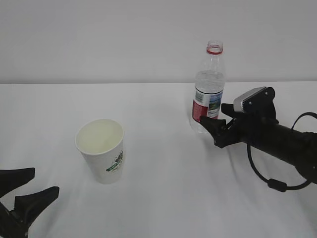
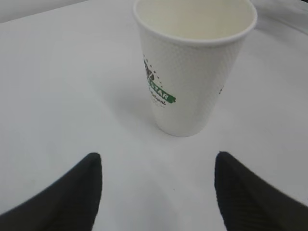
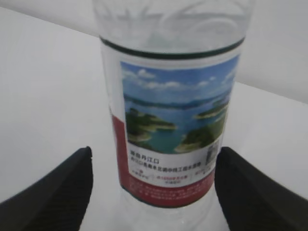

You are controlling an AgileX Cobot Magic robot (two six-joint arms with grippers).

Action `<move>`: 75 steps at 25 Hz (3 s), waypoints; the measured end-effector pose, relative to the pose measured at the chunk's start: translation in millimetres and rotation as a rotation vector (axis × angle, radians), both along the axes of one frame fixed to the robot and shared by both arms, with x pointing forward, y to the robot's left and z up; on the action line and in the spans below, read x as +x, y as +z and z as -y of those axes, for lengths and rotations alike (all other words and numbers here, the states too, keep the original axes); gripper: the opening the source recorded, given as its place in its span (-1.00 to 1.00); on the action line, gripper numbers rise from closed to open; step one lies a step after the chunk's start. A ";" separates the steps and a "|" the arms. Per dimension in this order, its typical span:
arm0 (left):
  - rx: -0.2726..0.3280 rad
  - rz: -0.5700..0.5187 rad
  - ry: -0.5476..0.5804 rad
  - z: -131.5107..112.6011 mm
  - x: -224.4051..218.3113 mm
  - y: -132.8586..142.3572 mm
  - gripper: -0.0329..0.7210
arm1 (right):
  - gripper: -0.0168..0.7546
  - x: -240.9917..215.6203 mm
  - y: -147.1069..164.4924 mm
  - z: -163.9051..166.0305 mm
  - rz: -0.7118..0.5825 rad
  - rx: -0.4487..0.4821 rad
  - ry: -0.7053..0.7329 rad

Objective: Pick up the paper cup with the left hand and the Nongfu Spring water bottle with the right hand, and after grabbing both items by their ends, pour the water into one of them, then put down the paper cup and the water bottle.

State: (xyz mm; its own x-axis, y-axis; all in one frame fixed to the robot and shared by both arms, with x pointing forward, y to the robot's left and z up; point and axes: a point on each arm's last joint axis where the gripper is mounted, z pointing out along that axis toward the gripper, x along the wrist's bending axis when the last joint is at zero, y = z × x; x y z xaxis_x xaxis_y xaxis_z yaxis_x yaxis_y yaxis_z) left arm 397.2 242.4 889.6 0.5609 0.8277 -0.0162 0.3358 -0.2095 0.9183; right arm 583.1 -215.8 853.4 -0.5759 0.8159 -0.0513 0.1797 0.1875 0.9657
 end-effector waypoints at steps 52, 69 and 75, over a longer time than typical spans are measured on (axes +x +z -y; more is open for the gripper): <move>0.001 0.001 -0.001 0.0 0.0 0.0 0.48 | 0.79 43.6 -15.4 -28.2 -0.009 0.054 0.058; 0.001 0.001 -0.001 0.0 0.0 0.0 0.48 | 0.67 57.2 -8.3 -44.4 -0.004 0.009 0.070; 0.001 0.001 -0.001 0.0 0.0 0.0 0.48 | 0.42 57.4 -8.3 -44.2 -0.003 0.008 0.068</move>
